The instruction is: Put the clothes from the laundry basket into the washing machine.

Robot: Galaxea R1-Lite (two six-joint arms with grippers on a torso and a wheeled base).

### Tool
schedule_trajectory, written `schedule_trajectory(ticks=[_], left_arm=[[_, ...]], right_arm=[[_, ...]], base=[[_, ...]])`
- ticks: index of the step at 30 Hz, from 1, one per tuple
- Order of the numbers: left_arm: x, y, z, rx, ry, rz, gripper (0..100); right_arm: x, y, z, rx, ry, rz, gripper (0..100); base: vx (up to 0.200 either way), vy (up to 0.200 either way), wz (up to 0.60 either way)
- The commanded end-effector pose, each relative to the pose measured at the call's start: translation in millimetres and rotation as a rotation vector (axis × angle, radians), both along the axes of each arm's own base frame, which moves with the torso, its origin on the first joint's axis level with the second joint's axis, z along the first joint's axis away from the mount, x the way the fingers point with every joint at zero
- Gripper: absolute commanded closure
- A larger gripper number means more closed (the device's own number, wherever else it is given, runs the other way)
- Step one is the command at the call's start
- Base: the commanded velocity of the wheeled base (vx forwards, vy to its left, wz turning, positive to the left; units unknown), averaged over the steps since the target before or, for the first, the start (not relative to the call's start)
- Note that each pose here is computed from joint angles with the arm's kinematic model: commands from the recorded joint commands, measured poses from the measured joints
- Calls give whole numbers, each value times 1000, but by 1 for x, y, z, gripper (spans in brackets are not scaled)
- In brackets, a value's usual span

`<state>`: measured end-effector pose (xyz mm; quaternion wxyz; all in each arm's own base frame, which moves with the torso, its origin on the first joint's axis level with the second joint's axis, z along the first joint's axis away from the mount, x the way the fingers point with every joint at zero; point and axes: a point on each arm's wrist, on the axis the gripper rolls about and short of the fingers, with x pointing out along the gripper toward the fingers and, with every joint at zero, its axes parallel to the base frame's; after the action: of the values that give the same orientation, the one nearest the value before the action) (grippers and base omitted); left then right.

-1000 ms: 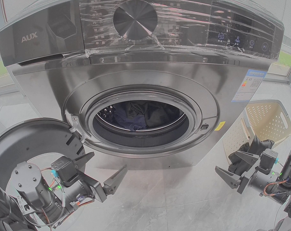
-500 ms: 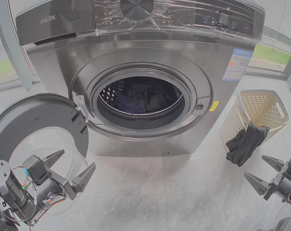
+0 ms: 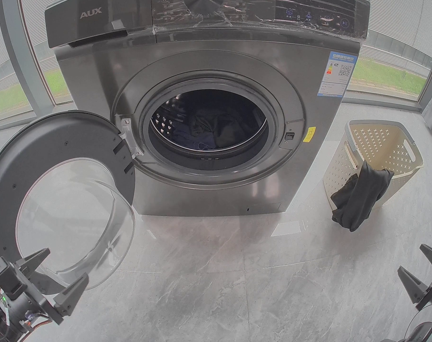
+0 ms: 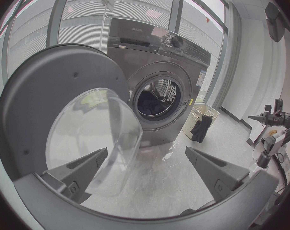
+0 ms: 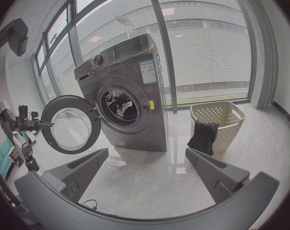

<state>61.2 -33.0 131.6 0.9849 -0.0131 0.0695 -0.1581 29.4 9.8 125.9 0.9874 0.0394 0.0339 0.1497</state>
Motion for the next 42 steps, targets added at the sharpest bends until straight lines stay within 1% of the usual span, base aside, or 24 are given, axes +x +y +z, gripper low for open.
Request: schedule_trajectory(ticks=[1,3,4,5,7,8,10,14,16,19,20,21,22,23,25,26,29,30,31,33,34,38,42], left_arm=[[-56,34,-23,-78,-119,69,0],[-64,36,-30,-83,-127,52,0],[-64,36,-30,-83,-127,52,0],[-69,37,-36,-79,-118,43,0],[-71,38,-39,-78,-115,48,0],[-76,39,-44,-81,-127,65,0],[-78,39,-48,-81,-126,79,0],[-78,39,-49,-79,-122,96,0],[-78,39,-48,-66,-129,102,0],[-76,39,-47,-42,-115,187,0],[-76,39,-46,-30,-119,237,0],[-76,38,-45,-8,-134,268,0],[-76,37,-44,29,-149,281,0],[-76,37,-44,56,-160,279,0],[-76,36,-44,70,-159,284,0],[-76,36,-44,58,-156,311,0],[-78,35,-45,35,-160,356,0],[-82,35,-46,34,-200,370,0],[-84,34,-48,32,-220,361,0],[-84,34,-48,39,-217,355,0],[-84,33,-49,20,-210,340,0],[-84,33,-49,14,-201,334,0],[-85,34,-49,9,-199,351,0]], right_arm=[[-40,-13,-5,3,-125,-173,0],[-45,-13,-9,-2,-120,-199,0],[-45,-13,-9,-2,-120,-199,0],[-48,-13,-13,-3,-121,-214,0],[-49,-13,-16,-5,-118,-214,0],[-49,-13,-21,-8,-97,-209,0],[-47,-13,-25,-10,-82,-212,0],[-44,-13,-40,-27,-35,-234,0],[-44,-13,-45,-47,0,-270,0],[-44,-13,-45,-48,9,-294,0],[-45,-13,-46,-55,3,-326,0],[-47,-12,-47,-61,-3,-360,0],[-49,-11,-48,-77,-15,-365,0],[-50,-10,-50,-92,-27,-349,0],[-51,-10,-50,-95,-32,-331,0],[-52,-10,-50,-91,-47,-327,0],[-52,-10,-50,-88,-56,-326,0],[-52,-10,-50,-88,-57,-328,0],[-52,-10,-50,-88,-57,-328,0],[-52,-10,-50,-88,-56,-327,0],[-52,-10,-50,-88,-54,-327,0],[-52,-10,-50,-88,-54,-327,0],[-52,-10,-50,-87,-55,-329,0]], base=[[0,-200,0],[0,-200,0],[0,-200,0],[0,-200,0],[0,-200,0],[0,-200,0],[0,-200,0],[0,-200,0],[0,-200,0],[0,-200,0],[0,-200,0],[0,-200,0],[0,-200,0],[0,-200,0],[0,-200,0],[0,-200,0],[0,-200,0],[0,-200,0],[0,-200,0],[0,-200,0],[0,-200,0],[0,-200,0],[0,-200,0]])
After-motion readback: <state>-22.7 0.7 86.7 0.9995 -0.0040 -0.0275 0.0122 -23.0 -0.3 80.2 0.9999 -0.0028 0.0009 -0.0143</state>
